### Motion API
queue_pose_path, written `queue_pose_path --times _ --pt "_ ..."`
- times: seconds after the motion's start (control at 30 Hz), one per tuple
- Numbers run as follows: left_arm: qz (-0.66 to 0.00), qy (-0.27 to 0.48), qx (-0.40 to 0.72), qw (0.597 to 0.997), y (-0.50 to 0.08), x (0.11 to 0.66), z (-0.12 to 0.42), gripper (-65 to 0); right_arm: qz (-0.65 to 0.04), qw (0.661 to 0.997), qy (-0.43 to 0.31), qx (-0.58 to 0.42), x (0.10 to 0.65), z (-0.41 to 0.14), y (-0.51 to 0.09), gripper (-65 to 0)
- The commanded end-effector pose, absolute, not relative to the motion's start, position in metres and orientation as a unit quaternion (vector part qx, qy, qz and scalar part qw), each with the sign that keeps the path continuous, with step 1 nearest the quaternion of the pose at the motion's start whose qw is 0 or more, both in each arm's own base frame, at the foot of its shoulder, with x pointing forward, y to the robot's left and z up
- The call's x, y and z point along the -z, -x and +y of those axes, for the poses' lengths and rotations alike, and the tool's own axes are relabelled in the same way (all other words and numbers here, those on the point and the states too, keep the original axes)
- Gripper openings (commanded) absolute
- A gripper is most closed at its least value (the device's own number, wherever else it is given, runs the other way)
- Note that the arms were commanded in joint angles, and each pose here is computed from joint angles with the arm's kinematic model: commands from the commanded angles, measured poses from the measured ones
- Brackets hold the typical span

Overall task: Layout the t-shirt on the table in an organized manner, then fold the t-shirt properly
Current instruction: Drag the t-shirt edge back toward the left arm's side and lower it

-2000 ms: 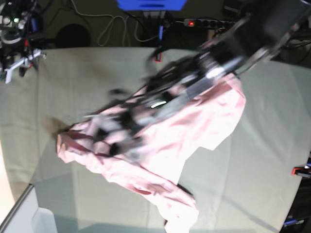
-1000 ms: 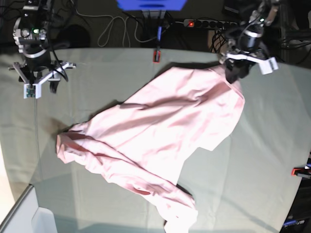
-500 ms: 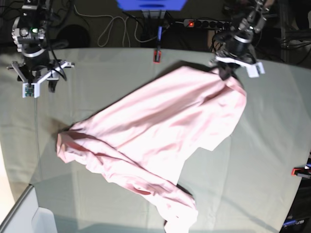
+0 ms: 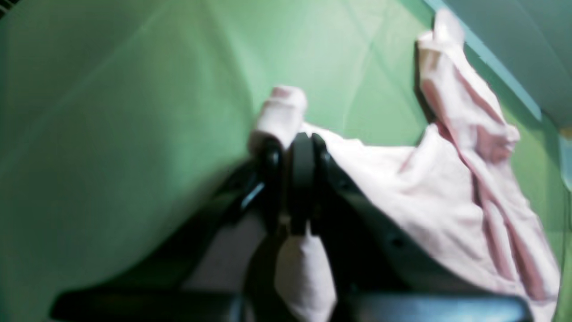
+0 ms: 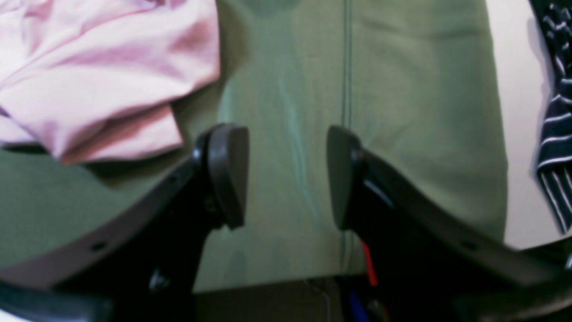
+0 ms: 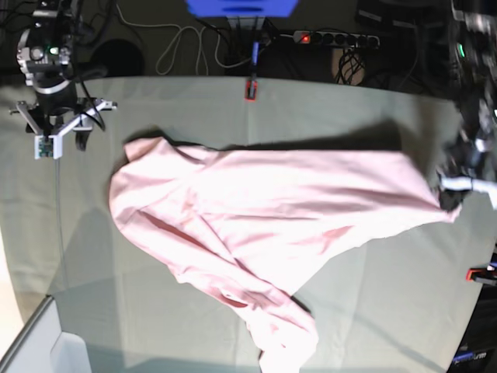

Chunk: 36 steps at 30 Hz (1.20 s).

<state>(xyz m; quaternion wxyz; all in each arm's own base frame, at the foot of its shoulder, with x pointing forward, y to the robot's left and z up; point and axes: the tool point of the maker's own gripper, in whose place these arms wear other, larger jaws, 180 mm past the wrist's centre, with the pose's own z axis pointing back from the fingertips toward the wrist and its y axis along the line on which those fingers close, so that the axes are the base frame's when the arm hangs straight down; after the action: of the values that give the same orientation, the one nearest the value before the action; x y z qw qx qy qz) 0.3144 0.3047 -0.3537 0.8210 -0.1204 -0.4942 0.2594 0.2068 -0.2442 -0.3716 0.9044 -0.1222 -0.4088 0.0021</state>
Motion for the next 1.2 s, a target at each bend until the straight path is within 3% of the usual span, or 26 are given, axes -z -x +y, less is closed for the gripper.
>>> queue_pose_path --times 0.0,0.23,0.4,0.5,0.7,0.9,1.17 --pt "-0.5 0.117 -0.263 0.817 -0.323 0.345 0.316 -64.5 -0.437 0.892 0.117 -0.01 0.359 -0.238 -0.219 -35.5" --pt "-0.403 0.161 -0.329 0.839 -0.31 0.38 0.319 -64.4 -0.437 0.895 0.076 -0.037 0.365 -0.202 -0.223 -24.8" --pt "-0.365 0.174 -0.373 0.835 -0.275 0.398 0.319 -60.9 -0.439 0.895 0.064 -0.044 0.366 -0.191 -0.227 -22.7" --pt "-0.342 0.183 -0.393 0.834 -0.257 0.409 0.313 -50.3 -0.447 0.891 0.06 -0.047 0.362 -0.186 -0.237 -22.7" --pt "-0.328 0.171 -0.409 0.834 -0.236 0.418 0.321 -18.4 -0.436 0.897 0.061 -0.044 0.362 -0.187 -0.243 -22.8" --pt "-0.344 0.159 -0.392 0.838 -0.242 0.402 0.33 -21.2 -0.436 0.897 0.061 -0.044 0.362 -0.187 -0.243 -22.8" --pt "-0.296 0.151 -0.408 0.85 -0.213 0.444 0.291 -21.4 -0.435 0.897 0.061 -0.044 0.363 -0.187 -0.243 -22.8"
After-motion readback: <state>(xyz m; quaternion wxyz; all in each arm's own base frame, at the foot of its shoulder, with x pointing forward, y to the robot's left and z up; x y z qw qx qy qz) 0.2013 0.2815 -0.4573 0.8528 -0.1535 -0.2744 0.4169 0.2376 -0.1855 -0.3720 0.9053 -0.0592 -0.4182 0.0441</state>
